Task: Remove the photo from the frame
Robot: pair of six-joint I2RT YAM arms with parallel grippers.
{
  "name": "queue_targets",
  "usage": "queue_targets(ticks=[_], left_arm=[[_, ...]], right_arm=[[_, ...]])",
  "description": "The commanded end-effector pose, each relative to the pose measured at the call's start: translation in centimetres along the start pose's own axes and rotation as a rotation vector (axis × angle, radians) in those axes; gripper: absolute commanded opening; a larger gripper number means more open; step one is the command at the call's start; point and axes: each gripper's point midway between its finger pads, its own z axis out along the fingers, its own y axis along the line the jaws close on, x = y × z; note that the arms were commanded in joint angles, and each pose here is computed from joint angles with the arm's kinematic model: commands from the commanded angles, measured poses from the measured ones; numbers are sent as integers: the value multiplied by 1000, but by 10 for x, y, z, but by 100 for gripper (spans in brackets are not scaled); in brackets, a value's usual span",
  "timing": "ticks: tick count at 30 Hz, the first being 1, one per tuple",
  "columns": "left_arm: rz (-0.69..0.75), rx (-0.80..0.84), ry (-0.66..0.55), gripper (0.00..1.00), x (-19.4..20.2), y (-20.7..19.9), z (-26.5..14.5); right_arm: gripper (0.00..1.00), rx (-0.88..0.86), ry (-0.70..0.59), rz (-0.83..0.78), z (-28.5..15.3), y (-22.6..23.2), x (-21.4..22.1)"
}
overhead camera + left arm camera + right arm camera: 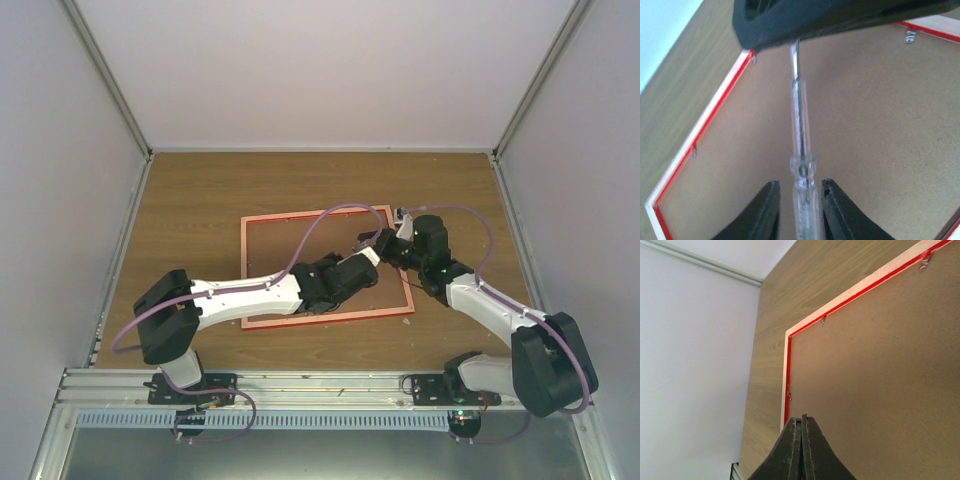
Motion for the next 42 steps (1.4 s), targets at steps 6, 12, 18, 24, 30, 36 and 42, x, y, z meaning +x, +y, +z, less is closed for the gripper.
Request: queue_targets(ticks=[6,12,18,24,30,36,42], left_arm=[[-218,139,-201,48,-33,18,-31],[-329,356,-314,64,-39,25,-52],[-430,548,-429,76,-31,38,-65],[-473,697,-531,78,-30,36,-77],[-489,763,-586,79,-32,27,-79],[-532,785,-604,75,-34,22,-71],[-554,805,-628,69,-36,19,-67]], right_arm=[[1,-154,55,-112,-5,25,9],[1,-248,33,-155,-18,34,1],[1,-366,-5,-169,-39,45,-4],[0,-450,-15,-142,-50,56,-2],[0,-506,-37,-59,-57,58,-2],[1,-540,-51,0,-63,60,-1],[1,-536,-72,39,-65,55,-1]])
